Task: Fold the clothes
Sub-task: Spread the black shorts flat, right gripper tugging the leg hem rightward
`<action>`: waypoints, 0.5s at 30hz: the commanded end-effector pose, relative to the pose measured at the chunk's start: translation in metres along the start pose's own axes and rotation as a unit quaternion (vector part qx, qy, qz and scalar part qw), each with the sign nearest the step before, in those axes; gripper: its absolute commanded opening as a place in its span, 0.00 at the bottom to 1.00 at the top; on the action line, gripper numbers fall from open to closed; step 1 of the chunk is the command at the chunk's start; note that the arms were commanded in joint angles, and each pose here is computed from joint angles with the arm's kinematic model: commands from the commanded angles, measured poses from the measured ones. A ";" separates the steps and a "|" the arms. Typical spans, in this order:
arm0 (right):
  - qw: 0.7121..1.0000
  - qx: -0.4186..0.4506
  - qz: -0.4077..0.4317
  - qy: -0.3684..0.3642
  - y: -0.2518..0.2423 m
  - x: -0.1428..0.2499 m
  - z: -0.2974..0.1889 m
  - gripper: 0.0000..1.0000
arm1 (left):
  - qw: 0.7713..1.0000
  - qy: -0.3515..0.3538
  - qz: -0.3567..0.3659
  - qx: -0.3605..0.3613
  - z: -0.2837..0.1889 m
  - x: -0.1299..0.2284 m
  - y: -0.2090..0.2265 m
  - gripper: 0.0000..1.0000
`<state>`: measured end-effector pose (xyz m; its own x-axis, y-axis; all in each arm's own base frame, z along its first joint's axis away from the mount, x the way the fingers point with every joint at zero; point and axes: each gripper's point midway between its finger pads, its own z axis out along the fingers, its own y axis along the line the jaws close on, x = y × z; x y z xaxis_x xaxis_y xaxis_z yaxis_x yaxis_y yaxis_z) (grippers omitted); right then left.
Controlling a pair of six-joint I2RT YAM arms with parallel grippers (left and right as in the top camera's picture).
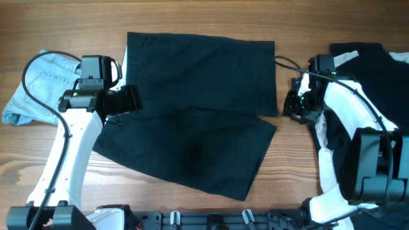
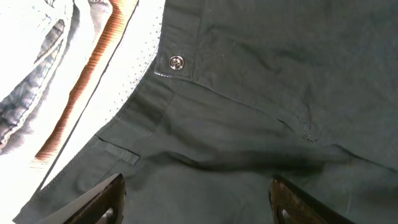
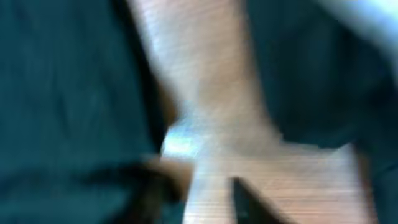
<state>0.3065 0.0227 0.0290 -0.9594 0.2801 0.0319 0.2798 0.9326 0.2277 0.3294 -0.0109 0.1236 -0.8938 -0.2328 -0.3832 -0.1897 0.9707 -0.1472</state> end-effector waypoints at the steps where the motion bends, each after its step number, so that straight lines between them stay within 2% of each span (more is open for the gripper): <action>1: 0.994 -0.084 -0.049 0.053 0.030 0.028 -0.001 0.52 | 1.000 -0.010 0.004 -0.001 -0.004 -0.002 0.000 0.74; 2: 0.993 -0.082 -0.051 0.065 0.031 0.036 0.004 0.51 | 1.000 -0.010 0.004 -0.001 -0.004 -0.003 0.000 0.74; 5: 0.994 -0.081 -0.034 0.067 0.034 0.045 0.022 0.40 | 1.000 -0.010 0.004 -0.001 -0.004 -0.002 0.000 0.74; 6: 0.994 -0.081 -0.031 0.066 0.034 0.047 0.027 0.40 | 1.000 -0.010 0.004 -0.001 -0.004 -0.002 0.000 0.75; 8: 0.994 -0.080 -0.031 0.068 0.030 0.056 0.039 0.45 | 1.000 -0.010 0.004 -0.001 -0.004 -0.002 0.000 0.75; 10: 0.994 -0.083 -0.039 0.058 0.031 0.053 0.042 0.12 | 1.000 -0.010 0.004 -0.001 -0.004 -0.002 0.000 0.75; 11: 0.995 -0.074 -0.043 0.043 0.029 0.043 0.038 0.04 | 1.000 -0.011 0.004 -0.001 -0.004 -0.003 0.000 0.75; 13: 0.999 -0.017 -0.027 -0.009 0.015 0.011 0.024 0.04 | 1.000 -0.012 0.004 0.000 -0.004 -0.003 0.000 0.75; 15: 0.995 0.031 0.007 -0.090 -0.003 -0.040 -0.009 0.05 | 1.000 -0.017 0.004 0.001 -0.004 -0.006 -0.001 0.74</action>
<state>0.2949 0.0524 0.0076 -0.9745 0.2214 0.0361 0.2219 0.9285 0.2978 0.3309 -0.0108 0.1243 -0.8911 -0.2331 -0.3894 -0.1891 0.9707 -0.1484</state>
